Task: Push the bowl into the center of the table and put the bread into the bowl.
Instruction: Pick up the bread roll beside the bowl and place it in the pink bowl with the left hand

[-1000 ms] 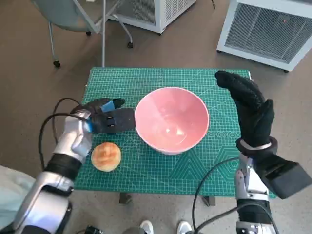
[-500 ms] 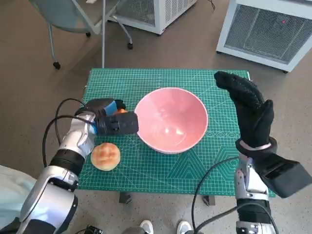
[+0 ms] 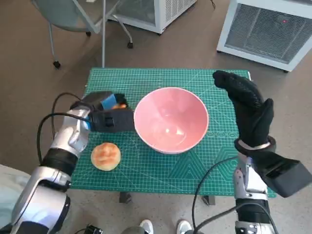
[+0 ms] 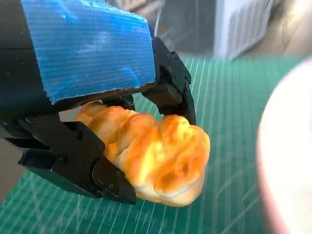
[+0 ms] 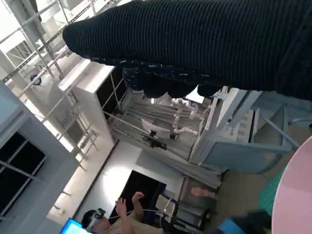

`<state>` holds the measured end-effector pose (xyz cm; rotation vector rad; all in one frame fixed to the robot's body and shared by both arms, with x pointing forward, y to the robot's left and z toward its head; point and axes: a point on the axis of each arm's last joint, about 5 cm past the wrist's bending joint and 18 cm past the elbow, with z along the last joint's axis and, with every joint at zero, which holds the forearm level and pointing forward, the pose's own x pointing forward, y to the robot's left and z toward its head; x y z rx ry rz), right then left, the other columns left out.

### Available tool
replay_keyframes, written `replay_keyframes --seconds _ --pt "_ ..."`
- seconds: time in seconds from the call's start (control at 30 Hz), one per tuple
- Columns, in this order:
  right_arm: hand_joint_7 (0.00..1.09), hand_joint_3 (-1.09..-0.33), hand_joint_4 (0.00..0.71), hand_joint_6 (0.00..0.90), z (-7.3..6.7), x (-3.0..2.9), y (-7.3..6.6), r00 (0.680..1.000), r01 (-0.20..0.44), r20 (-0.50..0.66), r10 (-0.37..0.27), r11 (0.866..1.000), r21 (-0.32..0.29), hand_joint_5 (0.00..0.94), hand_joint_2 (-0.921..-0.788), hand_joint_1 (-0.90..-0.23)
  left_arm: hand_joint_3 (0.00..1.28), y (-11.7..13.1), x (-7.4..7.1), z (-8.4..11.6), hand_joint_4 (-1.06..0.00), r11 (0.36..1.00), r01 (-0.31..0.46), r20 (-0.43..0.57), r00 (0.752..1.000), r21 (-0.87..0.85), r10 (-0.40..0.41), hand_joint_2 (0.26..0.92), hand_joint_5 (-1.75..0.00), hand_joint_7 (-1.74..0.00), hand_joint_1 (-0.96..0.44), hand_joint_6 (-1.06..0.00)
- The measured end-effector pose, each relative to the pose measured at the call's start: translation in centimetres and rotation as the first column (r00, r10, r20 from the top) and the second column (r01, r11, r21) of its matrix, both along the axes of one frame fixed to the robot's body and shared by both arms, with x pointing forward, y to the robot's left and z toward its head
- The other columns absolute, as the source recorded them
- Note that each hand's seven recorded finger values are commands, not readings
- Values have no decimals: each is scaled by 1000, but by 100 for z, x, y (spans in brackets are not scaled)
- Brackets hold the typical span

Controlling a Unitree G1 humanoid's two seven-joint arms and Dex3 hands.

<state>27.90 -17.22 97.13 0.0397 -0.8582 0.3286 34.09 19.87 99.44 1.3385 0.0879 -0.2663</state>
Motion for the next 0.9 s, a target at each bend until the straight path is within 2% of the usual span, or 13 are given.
replay_keyframes --seconds 0.23,0.43,0.63,0.9 --pt "429 -691 133 -1 0 0 1 1000 -10 2 10 1000 -5 5 -921 -636 62 -9 -122 220 -700 996 47 135 990 -72 -37 916 -1226 -1057 2 -661" --pt "427 -683 132 -1 1 1 -2 1000 -19 2 19 1000 -5 5 -921 -649 56 -93 -310 355 -711 986 131 284 954 -101 -98 917 -1134 -1151 2 -647" --pt "427 -682 133 -1 -3 3 -5 1000 -22 -5 22 1000 -1 4 -921 -645 52 -235 -478 409 -735 965 239 431 886 -104 -173 919 -1132 -1152 1 -623" --pt "426 -684 134 -1 -3 1 -6 1000 -22 -5 22 1000 -4 4 -921 -634 46 -543 -577 353 -768 918 392 567 769 -56 -294 918 -1086 -1173 0 -610"
